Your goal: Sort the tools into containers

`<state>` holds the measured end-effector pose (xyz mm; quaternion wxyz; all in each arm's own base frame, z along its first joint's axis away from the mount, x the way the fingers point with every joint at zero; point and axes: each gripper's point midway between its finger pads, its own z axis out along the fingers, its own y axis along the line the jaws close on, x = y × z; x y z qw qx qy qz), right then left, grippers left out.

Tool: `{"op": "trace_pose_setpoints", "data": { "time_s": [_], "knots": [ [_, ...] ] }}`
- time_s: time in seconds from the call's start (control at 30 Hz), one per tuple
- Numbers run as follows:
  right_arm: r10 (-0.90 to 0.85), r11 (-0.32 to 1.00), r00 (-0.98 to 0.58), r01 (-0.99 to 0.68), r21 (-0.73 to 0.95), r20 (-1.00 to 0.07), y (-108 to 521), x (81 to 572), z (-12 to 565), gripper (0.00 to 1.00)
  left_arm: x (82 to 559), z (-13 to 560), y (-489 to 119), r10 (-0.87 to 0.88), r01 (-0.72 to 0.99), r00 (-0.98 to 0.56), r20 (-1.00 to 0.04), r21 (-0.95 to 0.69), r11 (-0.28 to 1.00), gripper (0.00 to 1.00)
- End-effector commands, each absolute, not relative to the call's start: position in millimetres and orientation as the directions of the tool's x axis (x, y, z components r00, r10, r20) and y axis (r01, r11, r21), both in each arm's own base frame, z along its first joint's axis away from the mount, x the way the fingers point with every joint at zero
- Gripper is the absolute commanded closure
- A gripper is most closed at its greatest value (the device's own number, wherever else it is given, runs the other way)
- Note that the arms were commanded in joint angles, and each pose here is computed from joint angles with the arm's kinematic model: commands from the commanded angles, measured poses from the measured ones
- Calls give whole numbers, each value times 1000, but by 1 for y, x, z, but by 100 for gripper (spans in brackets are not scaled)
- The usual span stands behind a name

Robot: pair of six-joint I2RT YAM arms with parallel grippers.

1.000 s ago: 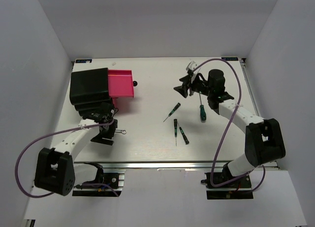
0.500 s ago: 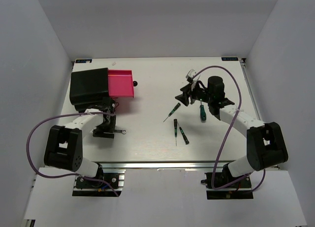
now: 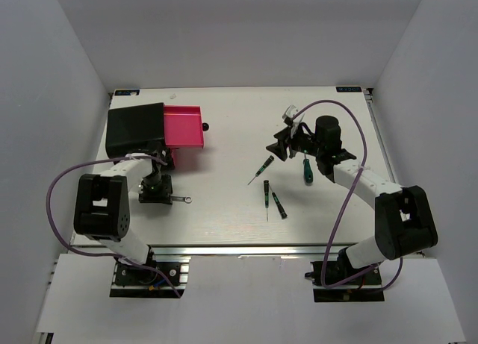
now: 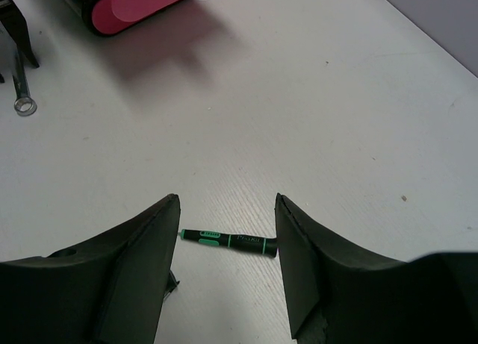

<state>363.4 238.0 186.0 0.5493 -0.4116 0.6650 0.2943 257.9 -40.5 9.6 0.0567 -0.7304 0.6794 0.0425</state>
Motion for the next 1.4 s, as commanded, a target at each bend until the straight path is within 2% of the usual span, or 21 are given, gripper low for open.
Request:
{"op": "trace_pose_setpoints", "data": {
  "time_s": [0.0, 0.17, 0.47, 0.5, 0.53, 0.67, 0.93, 1.37],
  "knots": [
    [-203, 505, 1, -857, -105, -979, 234, 367, 206, 41, 231, -17, -33, -985, -991, 46, -167, 118, -66, 45],
    [-192, 516, -13, -852, -89, -981, 233, 367, 207, 42, 221, -26, -30, -985, -987, 40, -167, 148, -65, 52],
    [-187, 531, -28, -844, -77, -982, 226, 368, 206, 42, 204, -34, -29, -987, -987, -11, -160, 161, -15, 78],
    [-186, 534, -30, -842, -75, -982, 225, 368, 206, 42, 204, -33, -28, -987, -988, -24, -156, 152, 0, 81],
    [-185, 535, -32, -842, -74, -982, 224, 368, 206, 42, 203, -33, -28, -987, -989, -35, -154, 148, 12, 87],
    [-184, 537, -37, -841, -68, -982, 222, 366, 205, 43, 206, -29, -29, -983, -988, -117, -140, 121, 100, 100],
    [-178, 537, -40, -841, -63, -983, 221, 362, 205, 44, 219, 5, -36, -960, -972, -233, -152, 4, 235, 100],
    [-168, 534, -31, -843, -65, -985, 221, 357, 207, 45, 224, 53, -95, -939, -930, -340, -60, -124, 345, 100]
  ]
}}
